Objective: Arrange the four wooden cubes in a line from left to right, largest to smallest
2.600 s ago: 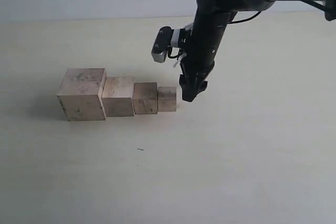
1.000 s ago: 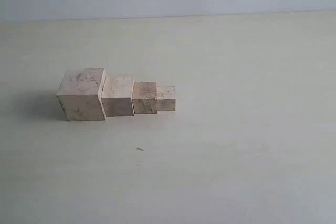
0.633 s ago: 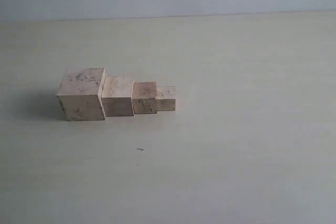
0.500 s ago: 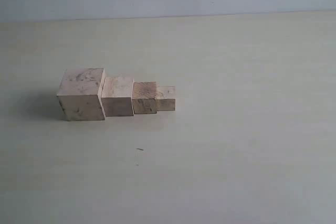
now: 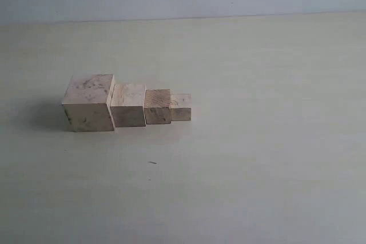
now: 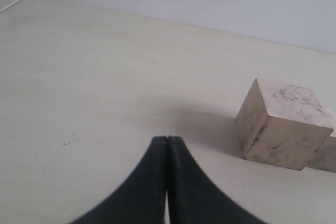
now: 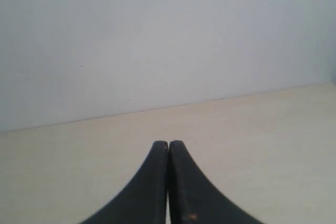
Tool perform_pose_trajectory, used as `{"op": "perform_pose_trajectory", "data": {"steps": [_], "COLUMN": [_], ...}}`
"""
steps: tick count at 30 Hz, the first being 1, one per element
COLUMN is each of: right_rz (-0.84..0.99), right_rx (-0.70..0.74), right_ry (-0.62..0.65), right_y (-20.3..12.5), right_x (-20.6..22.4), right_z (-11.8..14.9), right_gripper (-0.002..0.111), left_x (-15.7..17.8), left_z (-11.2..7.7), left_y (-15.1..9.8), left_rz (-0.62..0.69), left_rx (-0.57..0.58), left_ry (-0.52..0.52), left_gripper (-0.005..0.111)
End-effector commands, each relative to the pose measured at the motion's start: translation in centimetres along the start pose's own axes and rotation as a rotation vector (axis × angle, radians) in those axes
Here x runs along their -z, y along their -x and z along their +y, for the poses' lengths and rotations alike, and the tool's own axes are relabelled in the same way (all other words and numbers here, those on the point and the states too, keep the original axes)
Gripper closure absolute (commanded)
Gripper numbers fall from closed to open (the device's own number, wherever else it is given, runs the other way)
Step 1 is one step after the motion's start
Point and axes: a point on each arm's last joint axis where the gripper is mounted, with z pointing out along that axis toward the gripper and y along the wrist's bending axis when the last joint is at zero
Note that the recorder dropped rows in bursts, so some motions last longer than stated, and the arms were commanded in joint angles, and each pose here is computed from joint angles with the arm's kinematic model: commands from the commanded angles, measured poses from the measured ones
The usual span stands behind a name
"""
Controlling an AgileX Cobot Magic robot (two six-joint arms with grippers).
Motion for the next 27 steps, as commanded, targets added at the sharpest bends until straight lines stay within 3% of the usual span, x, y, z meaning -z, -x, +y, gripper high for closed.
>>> {"op": "perform_pose_trajectory", "data": {"steps": [1,8,27], "right_rz": [-0.080,-0.241,-0.062], "right_rx": [-0.016,0.055,0.067], "right_ry": [-0.064,-0.164,-0.173], "right_y": [-3.5,-7.2,-13.6], "right_x": [1.6,3.0,2.7], "right_z": [-1.2,-2.5,-3.3], "right_gripper": [0.108,0.108,0.108], "left_x": [0.0,0.0,0.0], "left_z": [-0.1,-0.1,-0.1], "left_y": [0.1,0.1,0.1], "left_rz": [-0.018,-0.018,-0.018], "left_rx": [0.002,0.002,0.002], "left_ry": [-0.011,-0.011,-0.011], "left_gripper": [0.107,0.107,0.107]}}
